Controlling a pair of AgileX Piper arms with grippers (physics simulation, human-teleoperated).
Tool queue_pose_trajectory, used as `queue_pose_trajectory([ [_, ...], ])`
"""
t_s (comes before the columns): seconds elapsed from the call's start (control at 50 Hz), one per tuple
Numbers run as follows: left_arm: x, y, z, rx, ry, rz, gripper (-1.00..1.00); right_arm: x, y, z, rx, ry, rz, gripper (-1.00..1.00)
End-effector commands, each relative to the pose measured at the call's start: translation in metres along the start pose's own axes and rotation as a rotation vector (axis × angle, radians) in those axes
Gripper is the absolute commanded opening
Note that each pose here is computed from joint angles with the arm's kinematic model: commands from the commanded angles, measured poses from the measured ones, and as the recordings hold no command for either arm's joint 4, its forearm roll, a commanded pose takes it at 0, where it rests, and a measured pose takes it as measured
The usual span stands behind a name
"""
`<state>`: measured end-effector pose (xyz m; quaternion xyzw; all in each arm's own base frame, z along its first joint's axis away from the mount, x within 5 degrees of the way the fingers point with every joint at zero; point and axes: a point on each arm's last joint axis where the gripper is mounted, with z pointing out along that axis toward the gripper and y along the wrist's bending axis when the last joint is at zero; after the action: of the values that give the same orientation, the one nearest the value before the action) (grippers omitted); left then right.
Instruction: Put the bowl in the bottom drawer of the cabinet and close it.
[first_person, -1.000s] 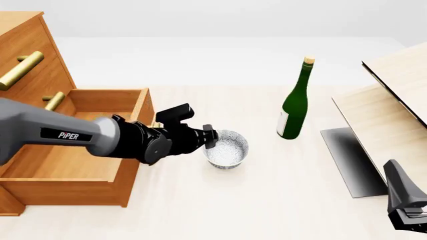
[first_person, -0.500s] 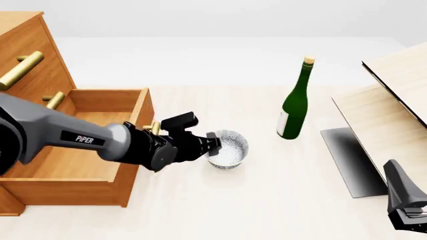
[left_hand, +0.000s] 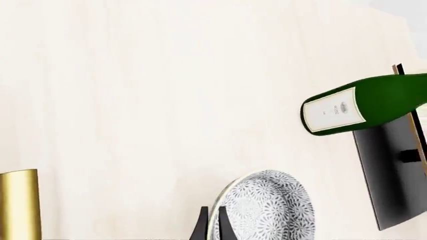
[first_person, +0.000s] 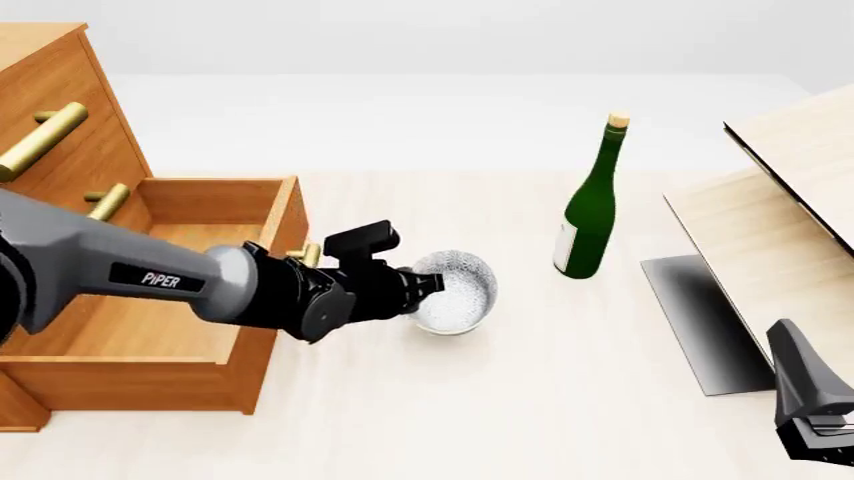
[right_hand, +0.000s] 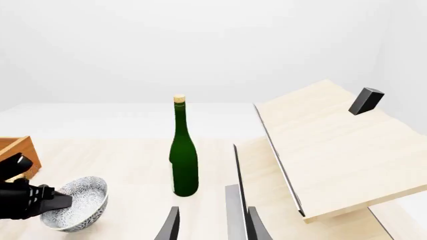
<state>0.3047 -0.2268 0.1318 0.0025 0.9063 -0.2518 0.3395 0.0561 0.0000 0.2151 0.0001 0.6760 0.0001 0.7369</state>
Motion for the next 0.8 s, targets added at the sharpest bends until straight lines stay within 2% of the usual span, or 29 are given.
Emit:
queue_pose_trajectory([
  [0.02,-0.019,0.0,-0.034,0.013,-0.062,0.006,-1.0,0.0,0.0,0.0,0.0,0.0,0.0,1.0],
  [0.3,-0.027,-0.006,-0.053,0.029,-0.086,0.012,-1.0,0.0,0.0,0.0,0.0,0.0,0.0,1.0],
  [0.52,-0.032,-0.002,-0.071,0.024,-0.104,0.008,-1.0,0.0,0.0,0.0,0.0,0.0,0.0,1.0],
  [0.54,-0.039,-0.01,-0.102,0.026,-0.11,0.092,-1.0,0.0,0.0,0.0,0.0,0.0,0.0,1.0],
  [0.8,-0.042,-0.01,-0.127,0.03,-0.131,0.118,-1.0,0.0,0.0,0.0,0.0,0.0,0.0,1.0],
])
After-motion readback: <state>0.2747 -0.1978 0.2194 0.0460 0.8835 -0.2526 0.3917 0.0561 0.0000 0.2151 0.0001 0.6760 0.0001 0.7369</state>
